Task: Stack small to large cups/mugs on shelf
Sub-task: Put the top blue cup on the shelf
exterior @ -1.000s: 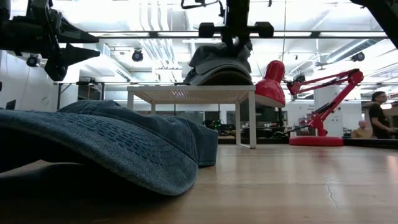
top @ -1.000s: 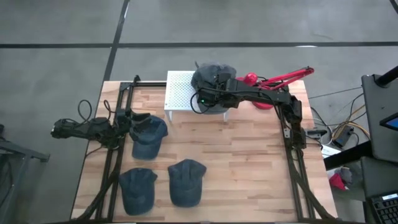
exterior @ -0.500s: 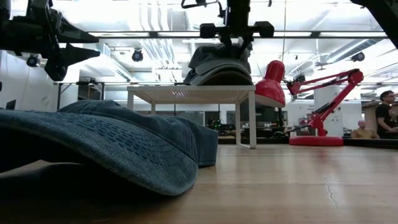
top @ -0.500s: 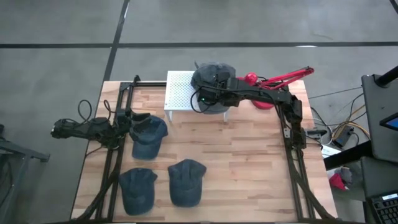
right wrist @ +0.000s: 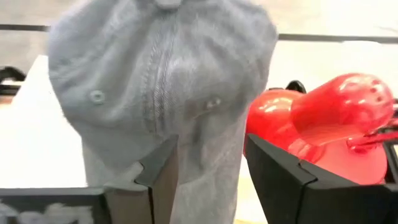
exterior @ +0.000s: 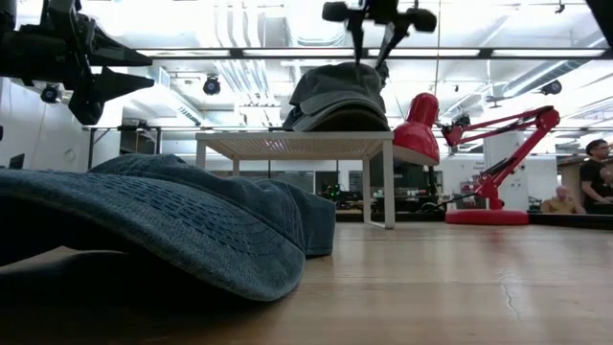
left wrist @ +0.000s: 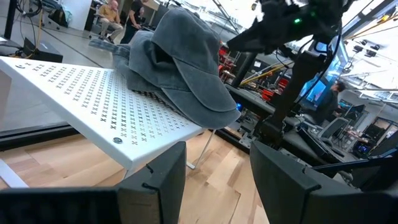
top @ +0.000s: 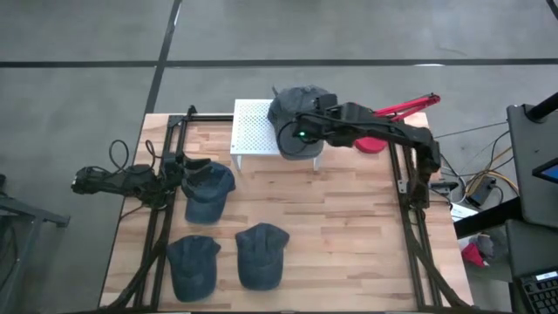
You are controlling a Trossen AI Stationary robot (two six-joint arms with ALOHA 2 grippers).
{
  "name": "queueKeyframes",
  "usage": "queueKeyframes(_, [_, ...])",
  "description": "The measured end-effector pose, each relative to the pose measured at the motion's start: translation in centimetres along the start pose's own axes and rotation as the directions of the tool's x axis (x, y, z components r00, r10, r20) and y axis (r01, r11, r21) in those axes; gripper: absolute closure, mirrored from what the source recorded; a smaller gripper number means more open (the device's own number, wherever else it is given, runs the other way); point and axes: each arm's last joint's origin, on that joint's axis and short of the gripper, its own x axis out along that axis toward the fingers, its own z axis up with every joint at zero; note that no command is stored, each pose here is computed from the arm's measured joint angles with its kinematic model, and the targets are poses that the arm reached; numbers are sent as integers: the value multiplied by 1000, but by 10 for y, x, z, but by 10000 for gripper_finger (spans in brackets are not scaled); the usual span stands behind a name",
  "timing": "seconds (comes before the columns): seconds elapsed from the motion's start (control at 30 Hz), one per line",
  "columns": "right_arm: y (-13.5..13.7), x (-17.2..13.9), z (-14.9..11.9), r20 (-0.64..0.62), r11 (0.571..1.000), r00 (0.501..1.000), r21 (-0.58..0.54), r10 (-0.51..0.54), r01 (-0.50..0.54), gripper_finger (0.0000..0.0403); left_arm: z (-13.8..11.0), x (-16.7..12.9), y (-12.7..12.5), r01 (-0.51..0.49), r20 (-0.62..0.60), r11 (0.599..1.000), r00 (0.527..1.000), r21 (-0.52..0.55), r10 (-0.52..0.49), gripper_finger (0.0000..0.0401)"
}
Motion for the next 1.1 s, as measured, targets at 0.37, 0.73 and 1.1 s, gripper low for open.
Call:
queueKeyframes(0.37, [-21,-63,-7,47,966,986,-215,161,-147,222,1,0,-1,16,7,1000,1000,0,-16,220])
queueKeyframes(0.73, [-45,-82,-43,91,908,979,-397,183,-133,260,4,-1,-4,82,-14,996,997,18,-82,220])
queueKeyframes(1.1, [-94,-62,-77,80,924,978,-351,191,-151,313,25,-1,-13,79,-21,989,997,126,-77,220])
